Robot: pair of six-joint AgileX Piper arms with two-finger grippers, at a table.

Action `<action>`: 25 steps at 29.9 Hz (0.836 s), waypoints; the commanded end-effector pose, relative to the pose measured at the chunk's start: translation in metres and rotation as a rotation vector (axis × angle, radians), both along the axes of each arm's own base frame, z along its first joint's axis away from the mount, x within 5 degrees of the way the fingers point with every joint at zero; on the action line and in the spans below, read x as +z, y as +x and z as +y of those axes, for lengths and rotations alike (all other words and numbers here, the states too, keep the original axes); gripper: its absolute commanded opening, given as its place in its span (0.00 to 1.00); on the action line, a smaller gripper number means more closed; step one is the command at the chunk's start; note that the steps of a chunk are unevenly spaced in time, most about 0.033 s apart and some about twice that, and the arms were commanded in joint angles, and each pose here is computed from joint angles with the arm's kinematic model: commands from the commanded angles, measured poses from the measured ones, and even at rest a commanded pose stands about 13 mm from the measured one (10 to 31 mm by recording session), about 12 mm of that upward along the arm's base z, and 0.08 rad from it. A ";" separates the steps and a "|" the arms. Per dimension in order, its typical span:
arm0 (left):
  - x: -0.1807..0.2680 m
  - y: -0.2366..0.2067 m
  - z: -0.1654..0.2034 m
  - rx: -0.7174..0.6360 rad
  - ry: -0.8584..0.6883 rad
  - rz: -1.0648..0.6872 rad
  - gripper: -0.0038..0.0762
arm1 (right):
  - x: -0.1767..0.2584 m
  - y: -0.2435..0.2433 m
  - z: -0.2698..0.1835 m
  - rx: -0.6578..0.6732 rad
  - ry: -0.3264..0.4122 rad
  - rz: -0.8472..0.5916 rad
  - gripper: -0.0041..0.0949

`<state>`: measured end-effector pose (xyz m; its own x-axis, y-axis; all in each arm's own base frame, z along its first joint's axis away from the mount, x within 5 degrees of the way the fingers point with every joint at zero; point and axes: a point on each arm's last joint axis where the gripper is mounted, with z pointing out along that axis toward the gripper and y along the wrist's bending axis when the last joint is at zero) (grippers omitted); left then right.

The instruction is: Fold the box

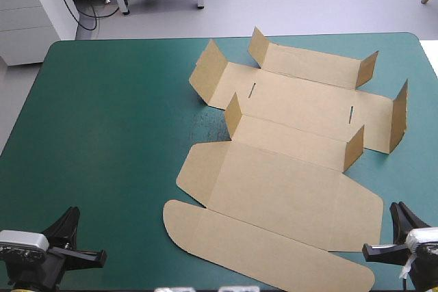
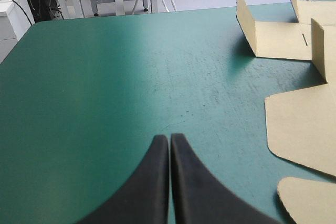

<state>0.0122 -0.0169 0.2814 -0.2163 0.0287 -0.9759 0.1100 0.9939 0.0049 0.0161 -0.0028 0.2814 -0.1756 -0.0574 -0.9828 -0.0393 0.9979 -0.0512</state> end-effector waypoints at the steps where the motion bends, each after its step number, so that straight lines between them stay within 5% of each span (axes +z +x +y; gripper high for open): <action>1: 0.014 -0.004 0.000 0.004 -0.024 -0.113 0.04 | 0.016 -0.006 0.000 0.007 0.004 -0.125 0.28; 6: 0.014 -0.004 0.000 0.004 -0.024 -0.113 0.04 | 0.016 -0.006 0.000 0.007 0.004 -0.125 0.70; 8: 0.014 -0.004 0.000 0.004 -0.024 -0.113 0.04 | 0.016 -0.006 0.000 0.007 0.004 -0.125 0.77; 18: 0.014 -0.004 0.000 0.004 -0.024 -0.113 0.04 | 0.019 -0.001 0.000 0.001 0.009 -0.095 0.79; 25: 0.014 -0.004 0.000 0.004 -0.024 -0.113 0.04 | 0.050 0.032 -0.002 -0.080 0.164 0.055 0.79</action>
<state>0.0122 -0.0169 0.2814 -0.2163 0.0287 -0.9759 0.1100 0.9939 0.0049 0.0330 -0.0031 0.3051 -0.2550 0.0665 -0.9646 0.0057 0.9977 0.0673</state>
